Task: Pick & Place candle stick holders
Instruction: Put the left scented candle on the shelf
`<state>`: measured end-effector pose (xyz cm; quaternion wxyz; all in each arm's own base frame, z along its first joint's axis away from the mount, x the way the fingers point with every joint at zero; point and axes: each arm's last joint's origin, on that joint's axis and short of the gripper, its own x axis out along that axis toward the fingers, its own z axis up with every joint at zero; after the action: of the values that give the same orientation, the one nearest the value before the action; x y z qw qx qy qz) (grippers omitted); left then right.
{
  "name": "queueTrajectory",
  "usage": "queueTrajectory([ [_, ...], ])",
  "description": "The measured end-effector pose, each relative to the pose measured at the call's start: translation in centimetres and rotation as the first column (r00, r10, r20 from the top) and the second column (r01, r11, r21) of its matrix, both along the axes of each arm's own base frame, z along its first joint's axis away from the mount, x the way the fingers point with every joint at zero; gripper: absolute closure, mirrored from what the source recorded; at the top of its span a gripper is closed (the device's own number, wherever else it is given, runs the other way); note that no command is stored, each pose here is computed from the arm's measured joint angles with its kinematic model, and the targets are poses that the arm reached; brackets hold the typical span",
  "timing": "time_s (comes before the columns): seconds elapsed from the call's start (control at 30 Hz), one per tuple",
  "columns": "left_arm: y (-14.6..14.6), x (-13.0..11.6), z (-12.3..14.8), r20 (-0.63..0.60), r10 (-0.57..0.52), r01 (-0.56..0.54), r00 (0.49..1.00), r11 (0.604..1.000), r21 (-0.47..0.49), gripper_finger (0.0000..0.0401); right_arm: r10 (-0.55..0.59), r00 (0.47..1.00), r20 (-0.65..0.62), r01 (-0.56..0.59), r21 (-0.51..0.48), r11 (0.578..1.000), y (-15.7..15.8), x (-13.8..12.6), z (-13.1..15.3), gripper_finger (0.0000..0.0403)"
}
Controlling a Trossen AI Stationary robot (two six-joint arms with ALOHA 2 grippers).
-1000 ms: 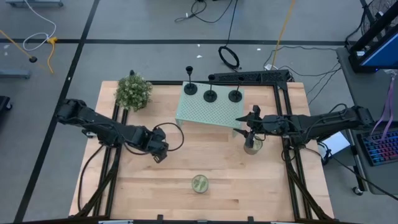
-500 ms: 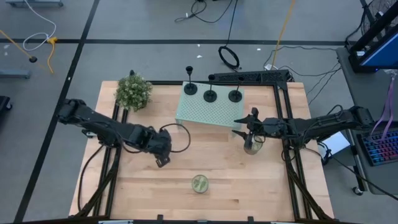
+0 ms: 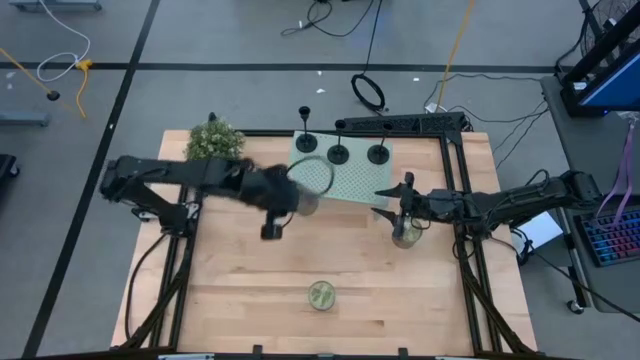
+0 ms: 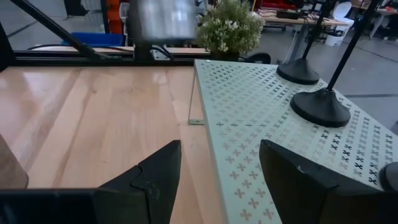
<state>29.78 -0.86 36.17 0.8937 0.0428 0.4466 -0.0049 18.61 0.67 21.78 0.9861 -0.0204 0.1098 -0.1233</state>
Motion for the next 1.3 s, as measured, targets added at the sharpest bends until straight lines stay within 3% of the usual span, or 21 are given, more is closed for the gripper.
queueTrajectory([
  [0.23,5.4,1.7,-1.6,-0.075,0.019,-0.014,0.997,0.997,0.070,0.0398,0.005,1.000,0.004,-0.005,0.008,1.000,0.0,0.0,0.0,0.0193],
  [0.57,9.8,1.0,-1.7,-0.069,0.014,-0.015,0.997,1.000,-0.020,0.0389,0.016,1.000,0.002,-0.016,0.008,1.000,0.0,0.0,0.0,0.0193],
  [1.13,11.1,2.4,-3.5,-0.113,0.063,-0.066,0.992,0.997,-0.027,0.0387,0.055,0.998,0.010,-0.055,-0.017,0.998,0.1,0.1,0.1,0.0193],
  [1.3,11.2,2.3,-3.6,-0.125,0.126,-0.126,0.984,0.992,0.003,0.0377,0.058,0.998,0.005,-0.058,-0.031,0.998,0.1,0.1,0.1,0.0193],
])
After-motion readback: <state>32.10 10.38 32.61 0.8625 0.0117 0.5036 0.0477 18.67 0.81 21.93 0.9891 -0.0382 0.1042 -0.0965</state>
